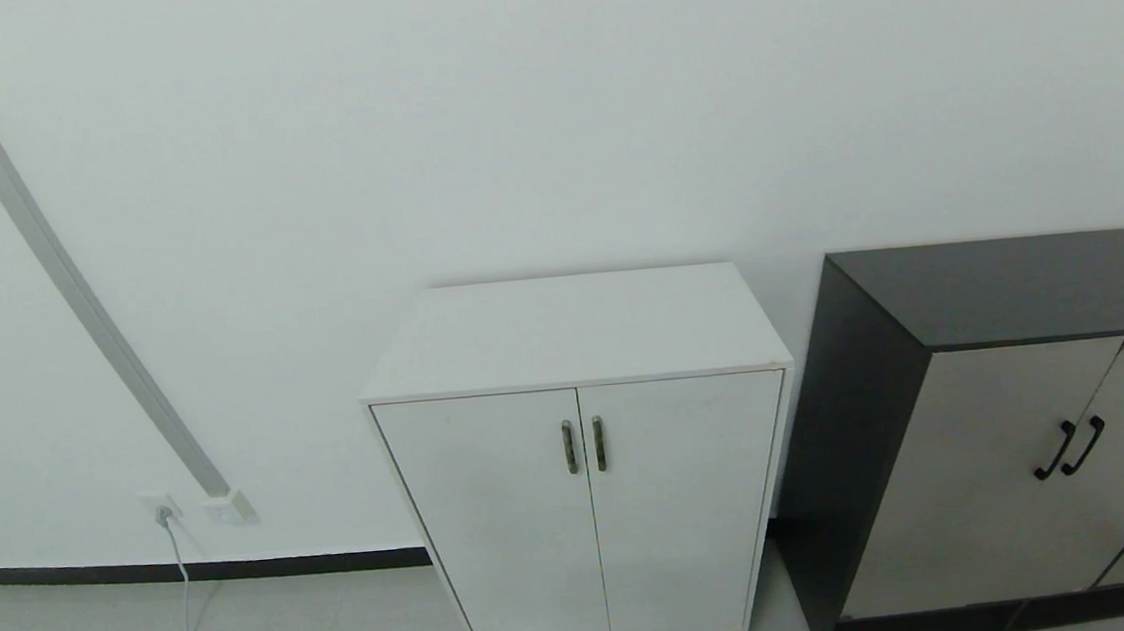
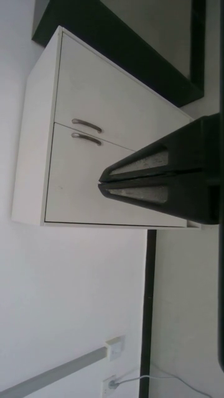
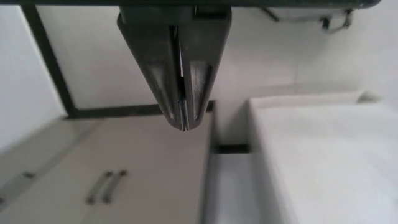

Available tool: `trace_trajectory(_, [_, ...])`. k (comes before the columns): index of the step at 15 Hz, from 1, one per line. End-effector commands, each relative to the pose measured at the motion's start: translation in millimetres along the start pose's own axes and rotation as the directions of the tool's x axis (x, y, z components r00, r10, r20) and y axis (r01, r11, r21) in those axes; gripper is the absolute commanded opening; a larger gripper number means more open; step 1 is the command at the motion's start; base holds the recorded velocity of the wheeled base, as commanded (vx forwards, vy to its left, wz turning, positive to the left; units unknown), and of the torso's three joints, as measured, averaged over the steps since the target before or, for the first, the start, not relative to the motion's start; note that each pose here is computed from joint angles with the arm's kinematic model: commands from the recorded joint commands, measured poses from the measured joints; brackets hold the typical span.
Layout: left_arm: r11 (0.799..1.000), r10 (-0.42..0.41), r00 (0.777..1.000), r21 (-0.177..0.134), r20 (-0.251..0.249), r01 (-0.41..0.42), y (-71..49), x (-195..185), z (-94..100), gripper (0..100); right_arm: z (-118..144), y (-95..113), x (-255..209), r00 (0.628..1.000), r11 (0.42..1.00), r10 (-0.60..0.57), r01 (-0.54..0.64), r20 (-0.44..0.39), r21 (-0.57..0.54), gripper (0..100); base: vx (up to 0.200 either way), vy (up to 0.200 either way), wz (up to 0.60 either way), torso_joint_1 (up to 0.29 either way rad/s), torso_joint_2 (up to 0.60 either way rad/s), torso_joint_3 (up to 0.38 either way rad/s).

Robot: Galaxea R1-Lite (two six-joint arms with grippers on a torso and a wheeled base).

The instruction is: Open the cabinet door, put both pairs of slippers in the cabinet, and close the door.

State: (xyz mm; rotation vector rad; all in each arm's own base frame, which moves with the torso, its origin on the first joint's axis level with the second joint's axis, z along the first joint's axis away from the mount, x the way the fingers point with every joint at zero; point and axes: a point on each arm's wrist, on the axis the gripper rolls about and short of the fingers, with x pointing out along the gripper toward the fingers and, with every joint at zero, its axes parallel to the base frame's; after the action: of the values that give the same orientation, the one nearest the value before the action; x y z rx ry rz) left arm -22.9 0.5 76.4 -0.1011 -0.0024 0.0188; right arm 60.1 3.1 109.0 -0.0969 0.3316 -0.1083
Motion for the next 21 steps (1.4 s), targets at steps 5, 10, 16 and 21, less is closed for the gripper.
trace_trajectory(5, [1.0, 0.001, 1.0, 0.0, 0.0, -0.001, 0.0, 0, 0.0, 0, -25, -4, -47, 0.945, 0.948, 0.317, -0.311, 0.086, -0.071, 0, 0.0, 0.0, 0.0, 0.0, 0.0, 0.0])
trace_trajectory(10, [1.0, 0.001, 1.0, 0.0, 0.0, -0.001, 0.0, 0, 0.0, 0, -48, -2, -45, 0.923, 0.92, 0.384, -0.381, 0.02, -0.093, 0, 0.0, 0.0, 0.0, 0.0, 0.0, 0.0])
trace_trajectory(16, [1.0, 0.001, 1.0, -0.002, 0.0, -0.001, 0.0, 0, 0.0, 0, -51, -4, -53, 0.954, 0.962, 0.271, -0.265, 0.132, -0.062, 0, 0.0, 0.0, 0.0, 0.0, 0.0, 0.0])
trace_trajectory(21, [1.0, 0.001, 1.0, -0.002, -0.001, -0.001, 0.0, 0, -0.2, 0, -56, -4, -63, 0.943, 0.979, 0.201, -0.201, 0.266, -0.025, 0, 0.0, 0.0, 0.0, 0.0, 0.0, 0.0])
